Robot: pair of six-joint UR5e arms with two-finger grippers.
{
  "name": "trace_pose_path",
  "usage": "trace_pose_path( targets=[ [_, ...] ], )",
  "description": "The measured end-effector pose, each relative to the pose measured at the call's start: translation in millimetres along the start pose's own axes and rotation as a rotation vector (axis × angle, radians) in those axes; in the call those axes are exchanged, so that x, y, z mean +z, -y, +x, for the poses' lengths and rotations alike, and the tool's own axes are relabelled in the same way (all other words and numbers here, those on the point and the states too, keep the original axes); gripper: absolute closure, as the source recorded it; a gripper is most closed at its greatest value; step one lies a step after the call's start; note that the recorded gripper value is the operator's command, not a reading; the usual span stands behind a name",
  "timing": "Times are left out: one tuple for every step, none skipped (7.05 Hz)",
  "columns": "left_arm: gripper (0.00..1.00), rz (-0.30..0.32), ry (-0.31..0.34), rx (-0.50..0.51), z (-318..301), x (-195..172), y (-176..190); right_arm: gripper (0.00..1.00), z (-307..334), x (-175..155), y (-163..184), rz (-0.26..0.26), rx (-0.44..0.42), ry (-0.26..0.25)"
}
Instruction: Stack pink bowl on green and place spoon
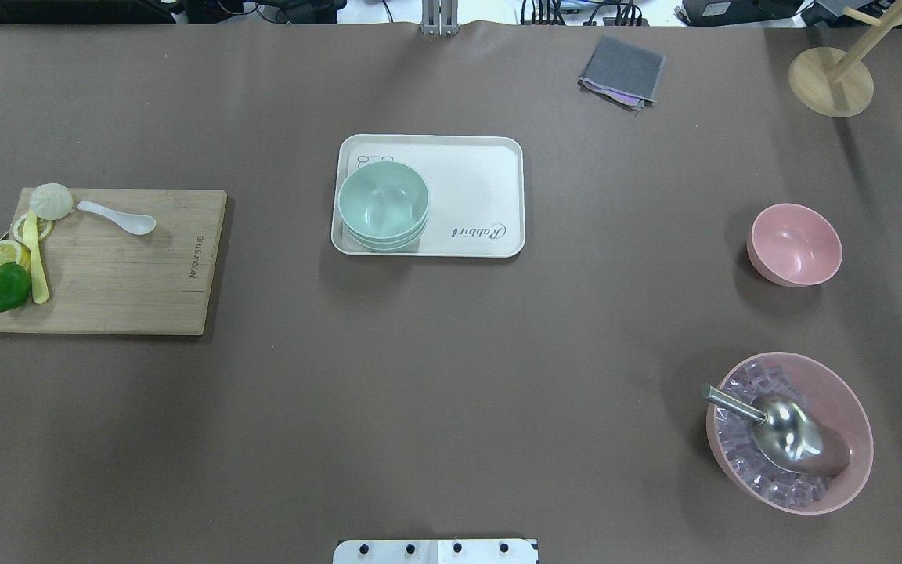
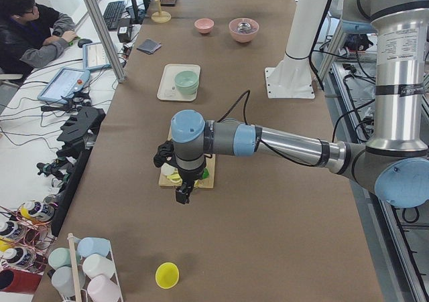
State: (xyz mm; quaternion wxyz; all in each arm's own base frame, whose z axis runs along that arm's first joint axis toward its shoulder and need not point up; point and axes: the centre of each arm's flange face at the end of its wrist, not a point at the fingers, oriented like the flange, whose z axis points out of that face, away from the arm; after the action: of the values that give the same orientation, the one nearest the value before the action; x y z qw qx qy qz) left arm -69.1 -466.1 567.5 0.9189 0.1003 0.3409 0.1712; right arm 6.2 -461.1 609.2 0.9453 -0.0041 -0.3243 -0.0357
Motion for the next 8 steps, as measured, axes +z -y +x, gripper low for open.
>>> trace_pose_path(
  targets=[
    [0.00,0.024,0.007,0.020,4,-10,15,0.00,-21,-24,21,0.052,-0.039,0.006],
    [0.00,0.057,0.018,0.049,9,-21,31,0.00,-41,-47,40,0.101,-0.075,0.012],
    [0.00,0.119,0.040,0.104,14,-32,45,0.00,-60,-66,52,0.142,-0.107,0.017],
    [0.00,0.208,0.072,0.184,17,-40,58,0.00,-82,-80,60,0.170,-0.150,0.024],
    [0.00,0.295,0.103,0.260,17,-43,69,0.00,-113,-84,69,0.179,-0.206,0.033],
    [0.00,0.353,0.109,0.263,14,-41,84,0.00,-138,-80,76,0.174,-0.246,0.042],
    [0.00,0.389,0.088,0.204,12,-38,100,0.00,-153,-76,79,0.165,-0.268,0.047],
    [0.00,0.416,0.061,0.156,12,-33,106,0.00,-159,-69,81,0.153,-0.277,0.050]
  ],
)
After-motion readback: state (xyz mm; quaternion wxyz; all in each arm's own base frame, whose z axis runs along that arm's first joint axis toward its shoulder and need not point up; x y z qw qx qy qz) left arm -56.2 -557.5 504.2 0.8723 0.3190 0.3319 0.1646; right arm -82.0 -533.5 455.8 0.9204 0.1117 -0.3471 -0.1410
